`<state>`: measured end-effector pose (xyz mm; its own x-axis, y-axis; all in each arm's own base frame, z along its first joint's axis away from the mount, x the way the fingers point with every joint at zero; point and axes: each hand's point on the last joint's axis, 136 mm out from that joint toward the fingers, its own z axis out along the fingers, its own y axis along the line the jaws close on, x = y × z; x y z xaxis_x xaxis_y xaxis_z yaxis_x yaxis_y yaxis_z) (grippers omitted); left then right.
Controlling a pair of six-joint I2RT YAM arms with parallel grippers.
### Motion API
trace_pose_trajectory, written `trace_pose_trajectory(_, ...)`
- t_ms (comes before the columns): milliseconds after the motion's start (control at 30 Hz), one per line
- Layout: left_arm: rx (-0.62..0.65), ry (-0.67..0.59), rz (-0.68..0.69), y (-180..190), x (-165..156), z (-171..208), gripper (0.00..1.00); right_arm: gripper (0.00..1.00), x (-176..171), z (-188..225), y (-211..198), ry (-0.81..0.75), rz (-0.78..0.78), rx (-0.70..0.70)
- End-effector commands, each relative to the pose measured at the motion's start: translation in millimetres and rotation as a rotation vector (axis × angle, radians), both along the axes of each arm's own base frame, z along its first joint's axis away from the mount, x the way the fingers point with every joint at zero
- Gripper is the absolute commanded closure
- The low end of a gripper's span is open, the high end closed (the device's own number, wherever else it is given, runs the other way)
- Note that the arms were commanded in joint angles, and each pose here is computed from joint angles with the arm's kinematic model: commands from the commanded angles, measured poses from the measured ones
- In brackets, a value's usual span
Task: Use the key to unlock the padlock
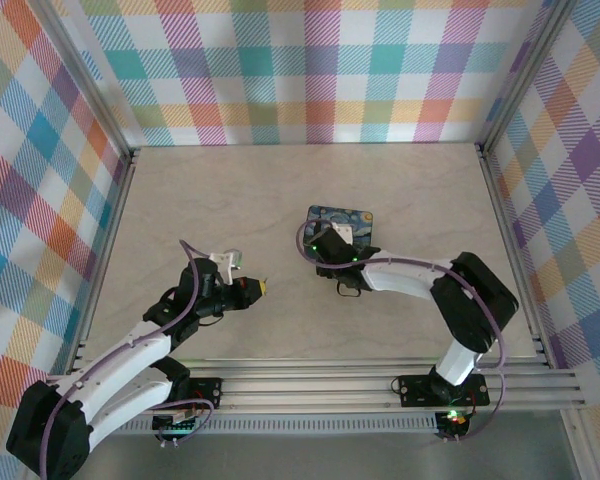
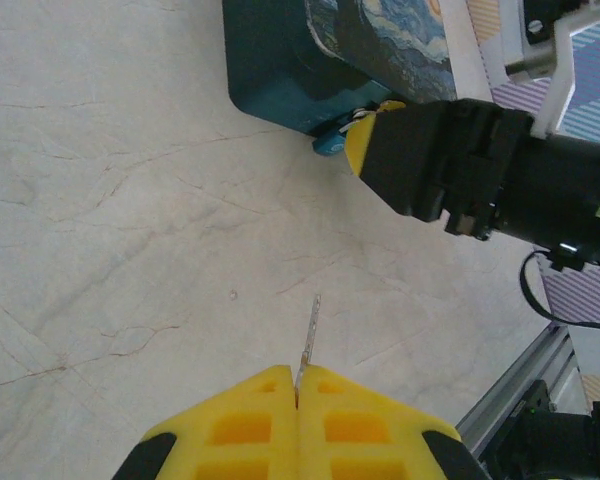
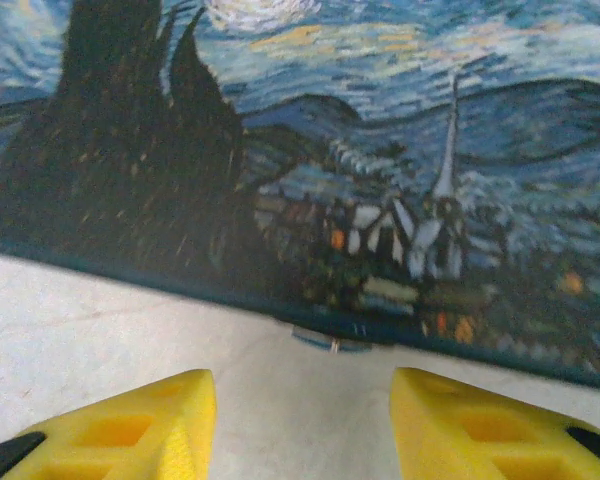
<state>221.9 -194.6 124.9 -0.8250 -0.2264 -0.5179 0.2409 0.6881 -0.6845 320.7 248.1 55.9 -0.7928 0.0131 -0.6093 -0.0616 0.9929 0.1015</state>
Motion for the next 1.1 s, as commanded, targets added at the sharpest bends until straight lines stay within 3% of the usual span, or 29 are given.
trace_pose_trajectory(0,0.013,-0.032,-0.015,-3,2,0,1.00,0.50,19,6,1,-0.099,-0.059,-0.031)
trace_pose_trajectory(1067,0.044,-0.033,0.056,17,-8,-16,1.00,0.56,51,-34,0,-0.217,-0.083,-0.085)
